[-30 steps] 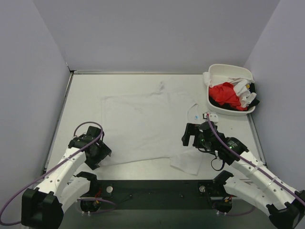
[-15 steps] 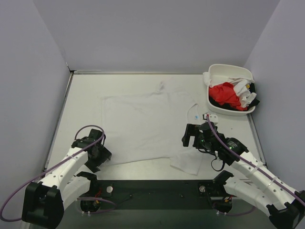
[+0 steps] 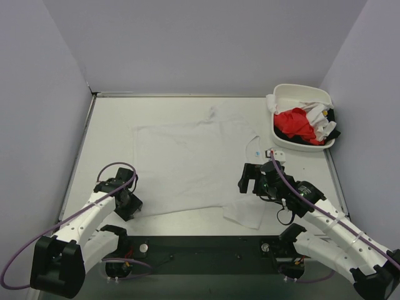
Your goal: Fold and stack the t-shirts
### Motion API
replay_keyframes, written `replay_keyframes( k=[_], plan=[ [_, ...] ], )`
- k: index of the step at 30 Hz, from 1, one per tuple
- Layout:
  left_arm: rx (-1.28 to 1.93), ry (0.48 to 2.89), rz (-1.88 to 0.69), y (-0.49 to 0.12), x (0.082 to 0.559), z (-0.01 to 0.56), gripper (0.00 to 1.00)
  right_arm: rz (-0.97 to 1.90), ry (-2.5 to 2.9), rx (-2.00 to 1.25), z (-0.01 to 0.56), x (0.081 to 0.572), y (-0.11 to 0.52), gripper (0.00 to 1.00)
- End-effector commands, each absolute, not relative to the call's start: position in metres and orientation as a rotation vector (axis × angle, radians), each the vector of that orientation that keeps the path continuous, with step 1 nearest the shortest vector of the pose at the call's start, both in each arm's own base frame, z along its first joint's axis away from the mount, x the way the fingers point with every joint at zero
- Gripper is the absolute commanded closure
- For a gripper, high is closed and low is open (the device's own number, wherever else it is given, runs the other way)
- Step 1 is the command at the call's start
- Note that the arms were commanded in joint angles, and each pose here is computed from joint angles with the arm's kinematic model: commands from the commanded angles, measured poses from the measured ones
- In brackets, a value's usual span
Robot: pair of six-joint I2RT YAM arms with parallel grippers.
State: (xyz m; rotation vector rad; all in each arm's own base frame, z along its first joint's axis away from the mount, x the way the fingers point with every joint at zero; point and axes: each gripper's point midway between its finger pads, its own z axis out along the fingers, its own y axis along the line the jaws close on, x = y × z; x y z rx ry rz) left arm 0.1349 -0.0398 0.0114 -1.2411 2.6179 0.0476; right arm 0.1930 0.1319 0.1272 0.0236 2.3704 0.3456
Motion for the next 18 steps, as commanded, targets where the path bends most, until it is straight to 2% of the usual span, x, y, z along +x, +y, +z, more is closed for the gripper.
replay_keyframes(
  k=[1,8,9,11,18],
  plan=[
    [-1.257,2.553,0.022,-0.039,0.151,0.003,0.50,0.333,2.377,0.013,0.127,0.187,0.128,0.04],
    [-1.245,2.558,0.021,-0.038,0.153,0.002,0.69,0.331,2.377,0.014,0.129,0.185,0.126,0.03],
    [-1.242,2.563,0.024,-0.038,0.153,0.002,0.85,0.332,2.375,0.013,0.131,0.185,0.126,0.04],
    [-1.241,2.562,0.016,-0.039,0.155,0.002,1.00,0.323,2.380,0.013,0.129,0.184,0.125,0.04],
    [-1.190,2.521,-0.048,-0.043,0.176,0.024,1.00,0.254,2.423,0.045,0.119,0.179,0.114,0.03]
  ],
)
